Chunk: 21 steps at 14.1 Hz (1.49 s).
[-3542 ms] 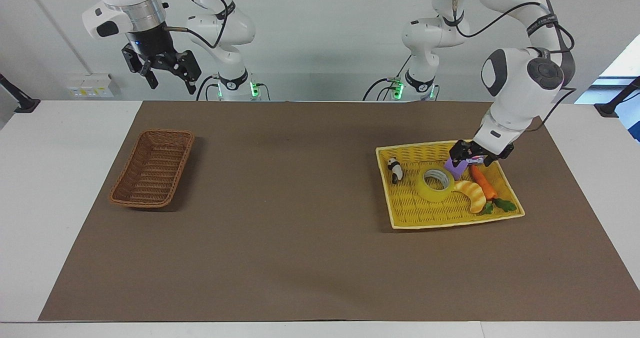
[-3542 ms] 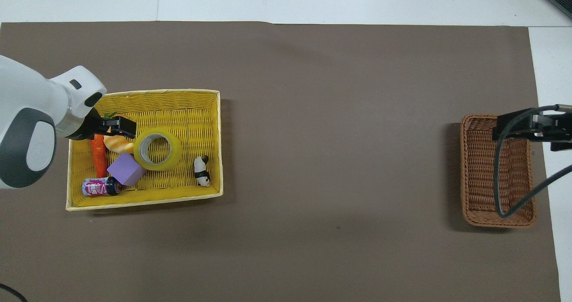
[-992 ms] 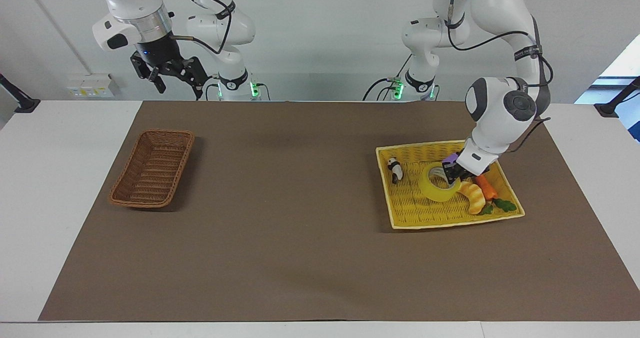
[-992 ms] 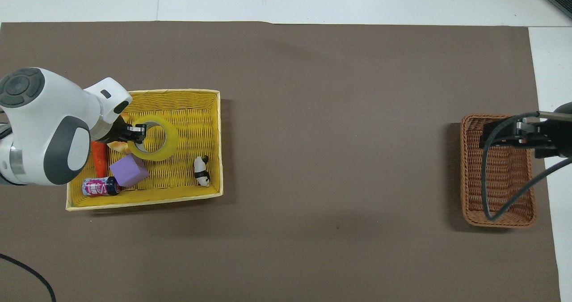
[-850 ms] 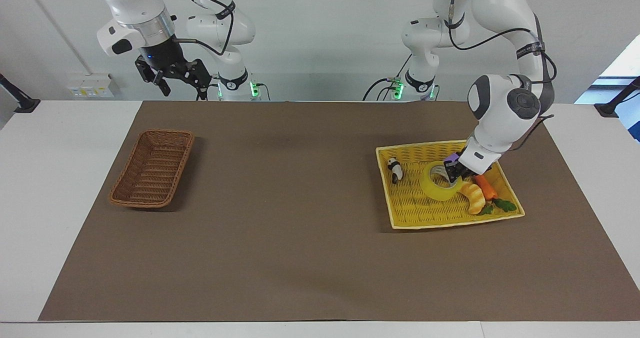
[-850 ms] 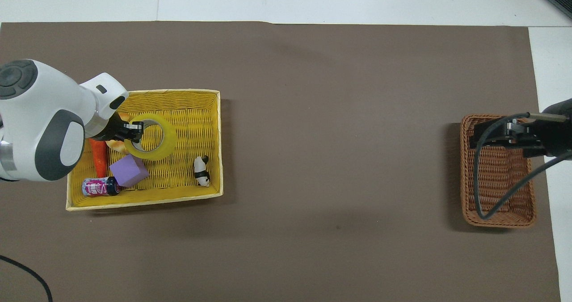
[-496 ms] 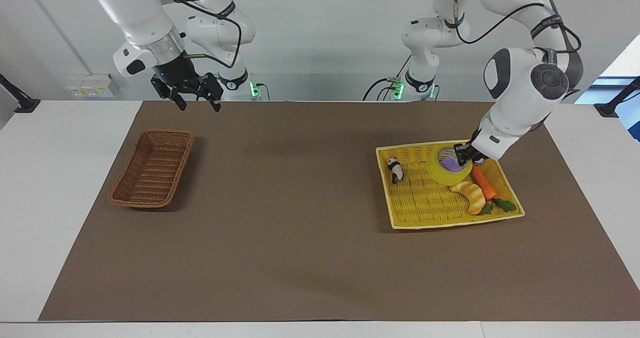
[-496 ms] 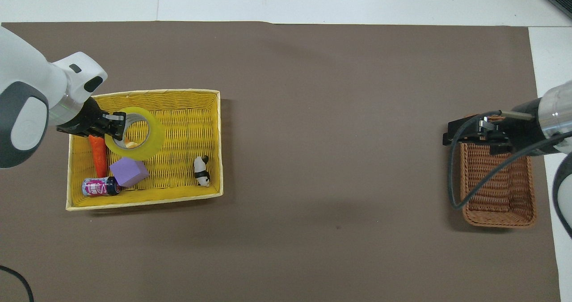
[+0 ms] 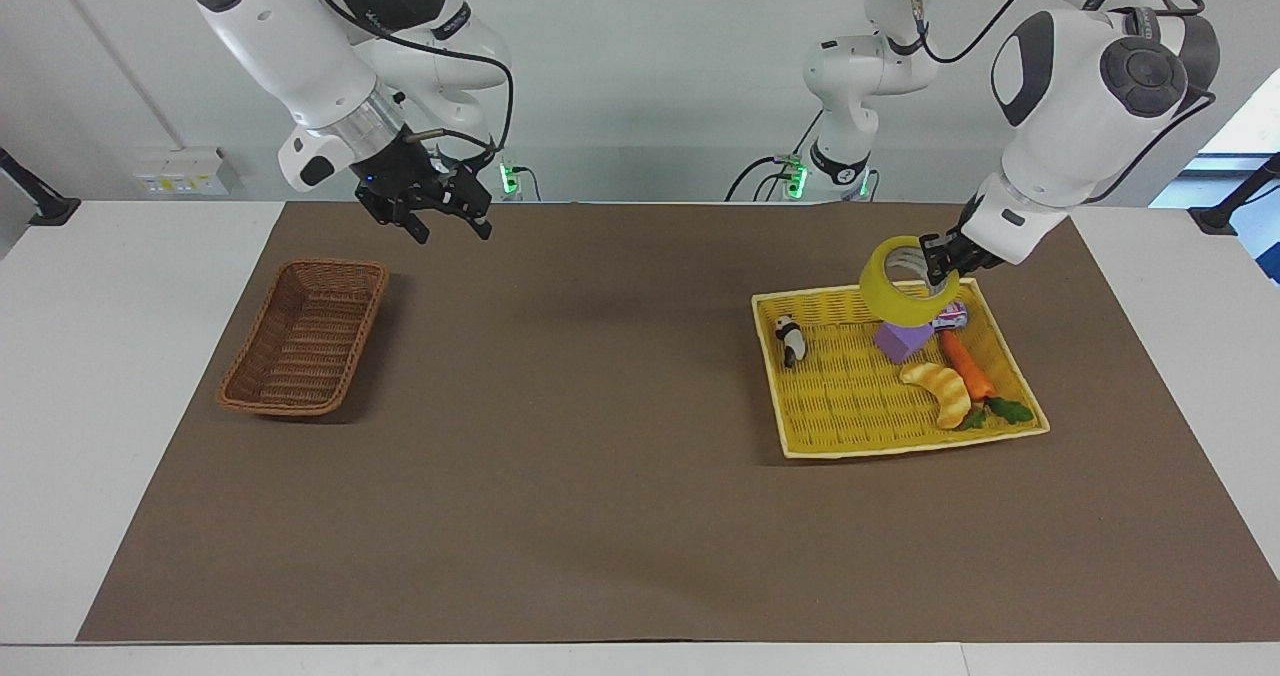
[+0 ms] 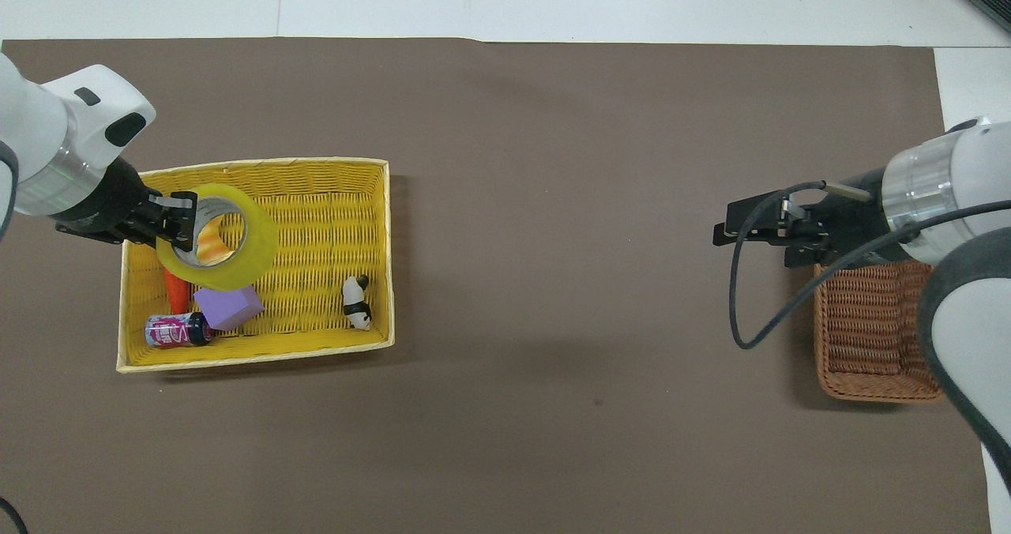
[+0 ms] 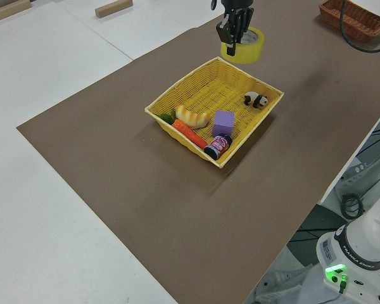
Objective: Move tape to another basket
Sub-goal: 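Lift the tape with the left gripper while the right gripper approaches, then grasp the tape rim with the right gripper beside the left gripper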
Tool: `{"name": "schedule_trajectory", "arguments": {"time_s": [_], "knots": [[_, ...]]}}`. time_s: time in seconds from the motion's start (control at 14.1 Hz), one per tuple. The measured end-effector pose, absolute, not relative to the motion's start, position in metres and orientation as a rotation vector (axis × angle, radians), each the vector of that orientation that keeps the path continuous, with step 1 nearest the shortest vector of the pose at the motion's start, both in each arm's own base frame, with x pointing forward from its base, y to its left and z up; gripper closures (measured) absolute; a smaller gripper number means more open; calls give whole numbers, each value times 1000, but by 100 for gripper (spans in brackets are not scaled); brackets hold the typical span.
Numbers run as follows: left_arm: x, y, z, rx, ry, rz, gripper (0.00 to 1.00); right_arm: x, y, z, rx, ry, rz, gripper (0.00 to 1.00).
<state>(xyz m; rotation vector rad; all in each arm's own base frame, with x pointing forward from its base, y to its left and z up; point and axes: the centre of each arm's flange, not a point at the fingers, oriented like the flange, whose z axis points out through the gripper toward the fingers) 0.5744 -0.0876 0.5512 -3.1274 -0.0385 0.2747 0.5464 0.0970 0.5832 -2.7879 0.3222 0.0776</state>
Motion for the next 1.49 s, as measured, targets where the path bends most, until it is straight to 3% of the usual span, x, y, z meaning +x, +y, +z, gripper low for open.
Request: {"name": "schedule_trajectory", "arguments": {"time_s": [0.5, 0.85, 1.13, 1.49], "knots": [[553, -170, 546, -3185, -34, 335, 78, 563, 164, 560, -2616, 465, 75, 0], [525, -254, 538, -3280, -63, 356, 78, 566, 194, 520, -2517, 514, 222, 0], [505, -306, 514, -3376, -49, 396, 78, 555, 205, 493, -2467, 469, 273, 0], [486, -353, 476, -3473, -57, 508, 78, 524, 193, 468, -2475, 109, 209, 0]]}}
